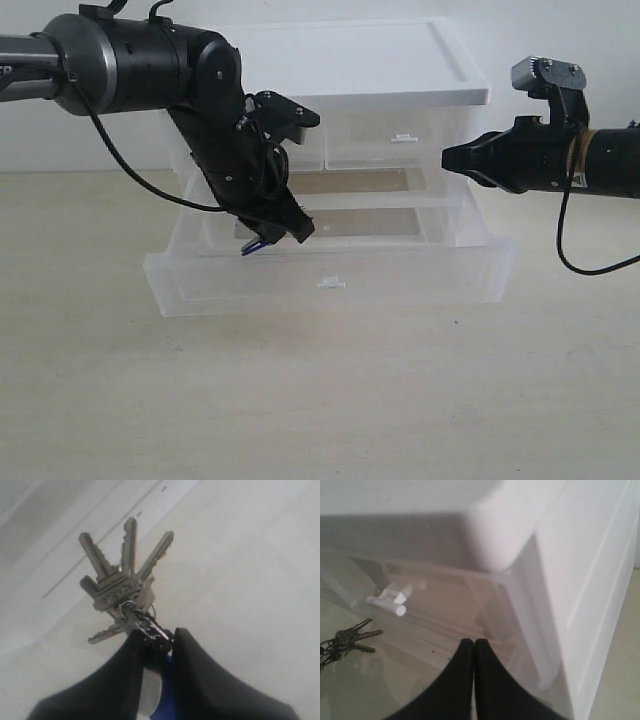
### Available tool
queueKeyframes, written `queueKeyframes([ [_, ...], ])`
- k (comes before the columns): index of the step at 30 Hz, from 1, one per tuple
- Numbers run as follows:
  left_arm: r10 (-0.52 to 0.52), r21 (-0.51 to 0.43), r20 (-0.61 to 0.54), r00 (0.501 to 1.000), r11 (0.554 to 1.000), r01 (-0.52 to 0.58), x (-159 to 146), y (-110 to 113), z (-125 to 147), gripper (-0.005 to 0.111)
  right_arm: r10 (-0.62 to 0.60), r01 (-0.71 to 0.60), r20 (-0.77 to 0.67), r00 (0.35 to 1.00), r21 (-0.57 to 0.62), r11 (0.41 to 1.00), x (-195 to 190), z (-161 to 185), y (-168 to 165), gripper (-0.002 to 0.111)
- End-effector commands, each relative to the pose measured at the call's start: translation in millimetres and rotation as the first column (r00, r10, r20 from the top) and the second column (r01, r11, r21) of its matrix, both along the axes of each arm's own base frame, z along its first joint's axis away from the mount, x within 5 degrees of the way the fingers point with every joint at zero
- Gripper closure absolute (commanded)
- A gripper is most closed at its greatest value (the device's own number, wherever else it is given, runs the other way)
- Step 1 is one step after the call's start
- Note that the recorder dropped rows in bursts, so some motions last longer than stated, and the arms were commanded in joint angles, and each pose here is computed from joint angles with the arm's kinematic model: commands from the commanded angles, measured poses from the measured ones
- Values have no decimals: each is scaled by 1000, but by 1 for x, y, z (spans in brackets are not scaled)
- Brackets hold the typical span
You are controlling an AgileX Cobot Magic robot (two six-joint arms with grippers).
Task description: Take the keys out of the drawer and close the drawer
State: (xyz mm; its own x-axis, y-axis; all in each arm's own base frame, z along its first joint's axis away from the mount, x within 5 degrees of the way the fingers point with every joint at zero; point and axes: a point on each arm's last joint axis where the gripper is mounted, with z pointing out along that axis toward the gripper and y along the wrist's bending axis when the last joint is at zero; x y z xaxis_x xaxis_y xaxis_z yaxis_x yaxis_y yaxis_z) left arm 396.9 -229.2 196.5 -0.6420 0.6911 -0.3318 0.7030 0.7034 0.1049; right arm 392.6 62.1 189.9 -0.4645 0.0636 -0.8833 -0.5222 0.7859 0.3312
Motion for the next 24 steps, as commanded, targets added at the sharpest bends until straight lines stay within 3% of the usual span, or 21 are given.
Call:
queueKeyframes([
  [1, 5, -60, 159, 987, 998, 4, 15, -4, 6, 102, -65, 65, 2, 998, 12, 998, 6, 5, -6, 108],
  [7, -39, -72, 292, 955, 995, 63, -2, -16, 55, 102, -73, 73, -1, 997, 9, 997, 6, 4, -7, 108],
  [13, -51, -85, 355, 933, 993, 86, -18, -18, 89, 102, -72, 72, 0, 997, 7, 997, 6, 4, -7, 108],
  [20, -62, -88, 425, 903, 990, 110, -42, -14, 116, 102, -72, 72, 0, 997, 7, 997, 6, 4, -7, 108],
  [24, -73, -54, 366, 928, 994, 100, -53, -7, 114, 102, -69, 69, 0, 998, 4, 998, 6, 4, -7, 108],
])
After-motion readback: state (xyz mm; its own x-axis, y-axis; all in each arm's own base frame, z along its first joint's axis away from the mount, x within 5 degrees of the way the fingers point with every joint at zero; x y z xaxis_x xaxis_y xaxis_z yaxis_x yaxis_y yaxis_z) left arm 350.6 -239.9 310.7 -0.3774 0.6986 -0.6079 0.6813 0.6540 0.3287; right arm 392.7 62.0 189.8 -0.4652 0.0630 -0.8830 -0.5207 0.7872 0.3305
